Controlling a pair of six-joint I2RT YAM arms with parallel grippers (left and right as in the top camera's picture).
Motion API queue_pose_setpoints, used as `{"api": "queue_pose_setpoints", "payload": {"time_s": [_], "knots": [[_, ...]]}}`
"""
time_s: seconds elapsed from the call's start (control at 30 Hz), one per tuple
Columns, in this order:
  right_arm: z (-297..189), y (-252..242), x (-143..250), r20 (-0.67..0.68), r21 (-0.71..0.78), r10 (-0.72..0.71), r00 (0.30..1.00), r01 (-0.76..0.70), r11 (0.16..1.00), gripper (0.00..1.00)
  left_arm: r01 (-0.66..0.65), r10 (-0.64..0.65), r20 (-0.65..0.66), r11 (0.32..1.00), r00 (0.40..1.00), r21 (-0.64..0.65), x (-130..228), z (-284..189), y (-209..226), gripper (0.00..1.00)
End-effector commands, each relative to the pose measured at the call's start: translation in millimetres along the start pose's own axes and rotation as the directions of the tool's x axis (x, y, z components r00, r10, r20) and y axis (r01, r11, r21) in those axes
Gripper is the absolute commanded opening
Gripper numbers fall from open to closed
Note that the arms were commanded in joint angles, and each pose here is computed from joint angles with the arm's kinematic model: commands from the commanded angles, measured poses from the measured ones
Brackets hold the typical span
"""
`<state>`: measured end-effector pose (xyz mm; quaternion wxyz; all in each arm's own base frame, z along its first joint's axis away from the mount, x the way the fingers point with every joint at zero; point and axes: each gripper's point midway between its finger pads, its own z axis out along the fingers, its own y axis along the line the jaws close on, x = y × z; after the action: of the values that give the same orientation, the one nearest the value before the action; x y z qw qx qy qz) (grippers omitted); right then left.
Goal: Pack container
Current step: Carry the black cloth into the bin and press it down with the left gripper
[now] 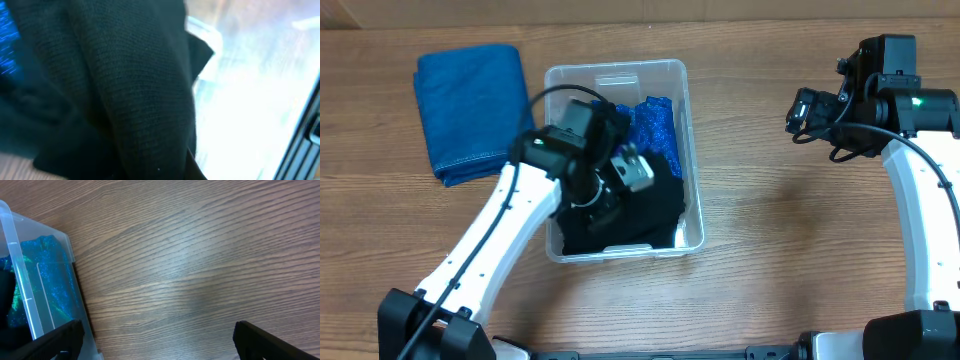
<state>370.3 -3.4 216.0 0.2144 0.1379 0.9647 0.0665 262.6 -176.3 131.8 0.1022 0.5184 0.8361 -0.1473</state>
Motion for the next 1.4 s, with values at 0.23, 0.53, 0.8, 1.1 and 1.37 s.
{"api": "queue_pose_setpoints", "payload": {"time_s": [0.23, 0.53, 0.8, 1.1, 1.37], "knots": [[-1.4, 0.3, -0.9, 0.005, 0.0, 0.003, 1.0, -0.003, 1.0, 1.0, -0.041, 0.043, -0.108, 0.999, 0.993, 0.023, 3.4, 34.7, 2.9, 0.06], [-1.4, -0.1, 0.9, -0.002, 0.002, 0.004, 1.0, -0.004, 1.0, 1.0, 0.306, -0.379, 0.072, 0.603, 0.923, -0.737, 1.8, -35.7, 141.9, 1.0], [-1.4, -0.1, 0.5, 0.0, 0.002, 0.004, 1.0, -0.004, 1.0, 1.0, 0.395, -0.264, 0.316, 0.775, 0.911, -0.492, -56.4, -79.3, 59.5, 0.72], [-1.4, 0.2, 0.0, 0.002, 0.001, 0.003, 1.0, -0.003, 1.0, 1.0, 0.539, -0.547, 0.122, 0.719, 0.828, -0.438, -16.5, 40.4, 80.2, 0.04], [-1.4, -0.8, 3.2, -0.011, 0.005, 0.004, 1.0, -0.004, 1.0, 1.0, 0.64, -0.675, -0.162, 0.736, 0.72, -0.221, 24.5, 121.8, 54.4, 0.04]]}}
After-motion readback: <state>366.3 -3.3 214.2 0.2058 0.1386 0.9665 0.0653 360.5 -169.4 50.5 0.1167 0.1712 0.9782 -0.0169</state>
